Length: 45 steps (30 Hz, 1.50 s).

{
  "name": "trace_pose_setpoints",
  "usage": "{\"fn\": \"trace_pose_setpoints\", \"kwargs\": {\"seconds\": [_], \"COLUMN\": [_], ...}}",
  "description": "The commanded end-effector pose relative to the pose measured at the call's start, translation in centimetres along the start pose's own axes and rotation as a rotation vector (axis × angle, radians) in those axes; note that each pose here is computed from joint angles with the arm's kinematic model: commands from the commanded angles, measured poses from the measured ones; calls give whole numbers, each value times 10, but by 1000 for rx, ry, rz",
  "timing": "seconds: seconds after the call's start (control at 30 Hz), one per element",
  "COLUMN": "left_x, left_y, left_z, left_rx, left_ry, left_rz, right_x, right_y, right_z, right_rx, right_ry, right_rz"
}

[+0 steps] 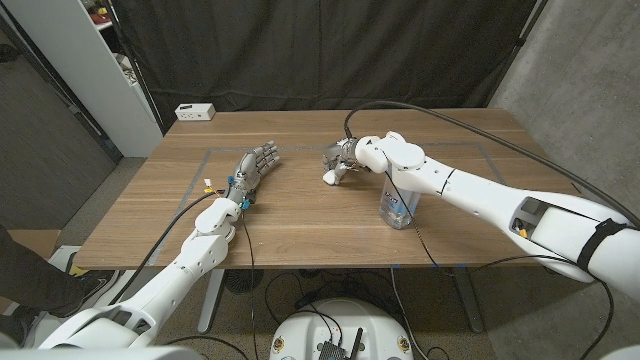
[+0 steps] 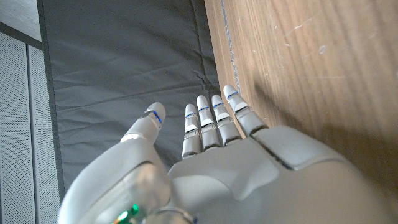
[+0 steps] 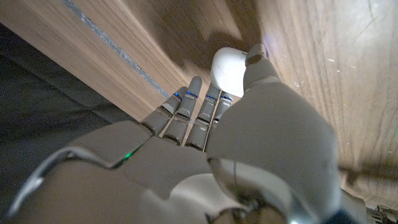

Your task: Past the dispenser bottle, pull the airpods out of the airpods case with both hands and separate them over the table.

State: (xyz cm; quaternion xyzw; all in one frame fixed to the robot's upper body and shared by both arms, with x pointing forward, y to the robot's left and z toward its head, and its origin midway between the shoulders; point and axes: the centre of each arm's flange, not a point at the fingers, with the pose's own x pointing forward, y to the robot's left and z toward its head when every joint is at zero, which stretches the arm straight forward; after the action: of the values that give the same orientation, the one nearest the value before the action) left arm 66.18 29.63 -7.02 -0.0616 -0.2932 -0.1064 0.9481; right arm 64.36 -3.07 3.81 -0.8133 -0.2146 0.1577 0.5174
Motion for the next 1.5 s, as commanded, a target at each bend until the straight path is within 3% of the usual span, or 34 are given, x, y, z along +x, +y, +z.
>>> {"fn": "trace_pose_setpoints", "kwargs": {"seconds": [0.03, 0.33, 0.67, 0.87, 1.13, 1.3, 1.5], "left_x": [1, 8, 17, 22, 24, 25, 33], "left_y": [0, -2, -11, -25, -49, -63, -77], "left_z": [1, 8, 33, 61, 97, 107, 111], "left_rx": [13, 46, 90, 153, 249, 269, 273], "left_ry": [-5, -13, -56, -80, -86, -68, -34], "left_rz": [0, -25, -95, -138, -110, -39, -7], "right_x": [-8, -25, -40, -48, -59, -63, -70], "right_y": [-21, -50, -83, -94, -104, -110, -115], "right_z": [6, 11, -2, -11, -15, -12, -9], "right_rx": [22, 44, 93, 115, 117, 125, 137], "right_ry": [-25, -12, 57, 107, 159, 180, 203], "right_rz": [-89, -138, -192, -258, -353, -410, -476]}}
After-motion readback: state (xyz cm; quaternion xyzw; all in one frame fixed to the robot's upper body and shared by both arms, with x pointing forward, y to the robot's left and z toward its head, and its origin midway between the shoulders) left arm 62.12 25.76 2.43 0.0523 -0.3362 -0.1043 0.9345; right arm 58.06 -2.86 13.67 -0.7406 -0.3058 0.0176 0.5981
